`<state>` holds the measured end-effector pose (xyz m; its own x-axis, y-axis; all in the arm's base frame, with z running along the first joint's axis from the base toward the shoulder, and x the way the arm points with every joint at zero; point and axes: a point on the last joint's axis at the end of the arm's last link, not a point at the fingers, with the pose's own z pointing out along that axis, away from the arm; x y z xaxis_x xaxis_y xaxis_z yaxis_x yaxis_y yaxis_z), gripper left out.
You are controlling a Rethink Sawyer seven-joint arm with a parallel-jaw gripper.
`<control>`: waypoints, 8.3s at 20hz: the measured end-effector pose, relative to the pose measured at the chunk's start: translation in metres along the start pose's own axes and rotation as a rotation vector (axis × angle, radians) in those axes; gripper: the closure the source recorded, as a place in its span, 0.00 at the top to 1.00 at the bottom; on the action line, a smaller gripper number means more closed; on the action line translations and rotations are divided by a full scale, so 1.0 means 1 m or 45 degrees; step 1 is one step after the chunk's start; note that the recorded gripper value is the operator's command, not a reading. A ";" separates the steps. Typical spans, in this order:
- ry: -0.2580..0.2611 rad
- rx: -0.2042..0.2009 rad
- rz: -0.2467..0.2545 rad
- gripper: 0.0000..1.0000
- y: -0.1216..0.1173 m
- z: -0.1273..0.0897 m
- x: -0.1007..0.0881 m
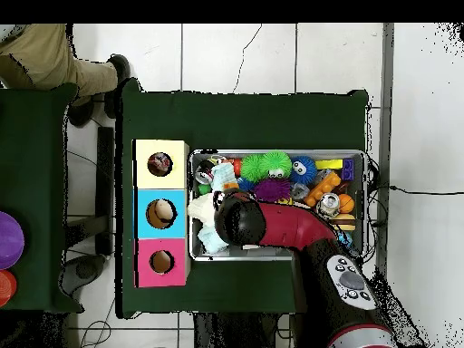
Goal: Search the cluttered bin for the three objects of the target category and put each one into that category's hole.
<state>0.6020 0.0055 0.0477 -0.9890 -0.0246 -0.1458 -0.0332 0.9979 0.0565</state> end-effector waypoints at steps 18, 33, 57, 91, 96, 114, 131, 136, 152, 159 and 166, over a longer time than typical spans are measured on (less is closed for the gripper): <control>-0.238 0.147 -0.132 1.00 0.028 0.054 0.063; -0.225 0.169 -0.107 1.00 0.017 0.053 0.065; -0.170 0.153 -0.069 0.00 0.010 0.044 0.061; 0.143 0.119 0.027 0.00 -0.027 -0.025 0.021; 0.180 0.107 0.055 0.00 -0.038 -0.038 0.014; 0.260 0.097 0.091 0.00 -0.060 -0.103 -0.029; 0.203 0.043 0.157 0.00 -0.101 -0.103 -0.062; 0.198 0.021 0.203 0.00 -0.125 -0.094 -0.064; 0.175 0.000 0.177 0.00 -0.132 -0.089 -0.071; 0.158 -0.031 0.204 0.00 -0.145 -0.088 -0.074; 0.154 -0.052 0.257 0.00 -0.171 -0.079 -0.072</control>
<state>0.6670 -0.1684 0.1269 -0.9861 0.1658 -0.0083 0.1638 0.9801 0.1125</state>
